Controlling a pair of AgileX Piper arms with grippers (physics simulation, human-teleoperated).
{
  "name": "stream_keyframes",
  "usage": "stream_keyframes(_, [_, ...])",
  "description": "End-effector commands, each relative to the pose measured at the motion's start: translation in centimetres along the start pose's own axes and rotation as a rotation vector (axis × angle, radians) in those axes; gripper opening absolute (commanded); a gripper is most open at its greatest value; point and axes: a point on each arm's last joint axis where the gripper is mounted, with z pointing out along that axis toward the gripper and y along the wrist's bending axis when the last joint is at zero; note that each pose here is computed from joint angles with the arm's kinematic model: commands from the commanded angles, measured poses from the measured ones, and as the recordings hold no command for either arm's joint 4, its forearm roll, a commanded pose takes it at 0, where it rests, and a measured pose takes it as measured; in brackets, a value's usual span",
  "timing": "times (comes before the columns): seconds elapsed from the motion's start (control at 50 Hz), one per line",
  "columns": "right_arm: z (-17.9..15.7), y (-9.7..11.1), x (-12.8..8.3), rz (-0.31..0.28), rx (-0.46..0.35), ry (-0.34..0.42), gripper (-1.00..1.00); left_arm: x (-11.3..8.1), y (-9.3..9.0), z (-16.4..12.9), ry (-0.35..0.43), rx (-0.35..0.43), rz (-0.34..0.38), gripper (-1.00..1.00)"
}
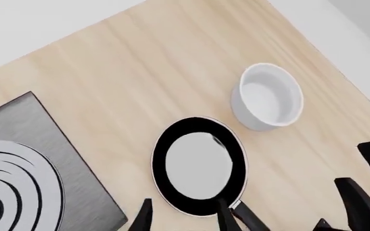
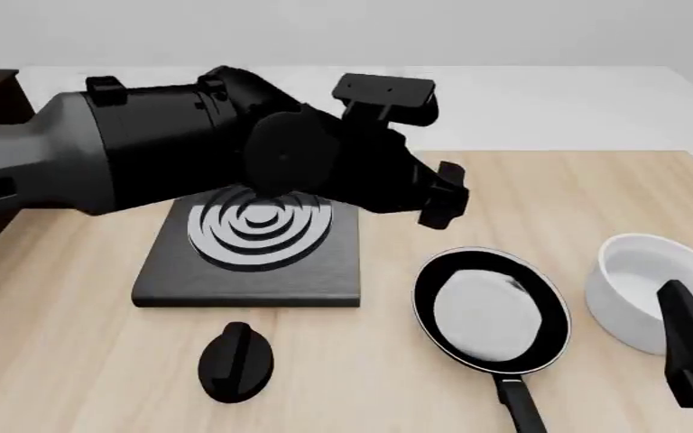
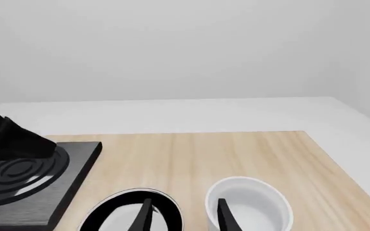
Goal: Put the frying pan under the cabinet shelf.
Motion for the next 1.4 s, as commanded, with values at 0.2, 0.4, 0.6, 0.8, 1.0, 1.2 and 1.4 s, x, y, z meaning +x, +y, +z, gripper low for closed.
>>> stream_keyframes(0.2, [0.0,0.0,0.0,0.0,0.0,0.0,1.0,4.7,-4.7,1.6,0.035,0.116,-0.09,1.0])
stream_keyframes(0.4, [0.0,0.0,0.0,0.0,0.0,0.0,1.0,7.7,-5.8,1.9,0.055,0.154,-0.18,1.0])
stream_keyframes(0.6, [0.0,0.0,0.0,0.0,0.0,0.0,1.0,10.4,-6.9,1.9,0.082,0.193,-0.223,1.0])
stream_keyframes(0.8, [0.0,0.0,0.0,0.0,0.0,0.0,1.0,11.8,-7.8,1.5,0.075,0.237,-0.285,1.0])
stream_keyframes(1.0, [0.0,0.0,0.0,0.0,0.0,0.0,1.0,14.1,-9.3,1.9,0.102,0.285,-0.313,1.0])
stream_keyframes(1.2, [0.0,0.0,0.0,0.0,0.0,0.0,1.0,14.6,-8.7,3.0,0.088,0.279,-0.363,1.0])
stream_keyframes(1.4, [0.0,0.0,0.0,0.0,0.0,0.0,1.0,15.3,-8.5,3.7,0.079,0.288,-0.4,1.0])
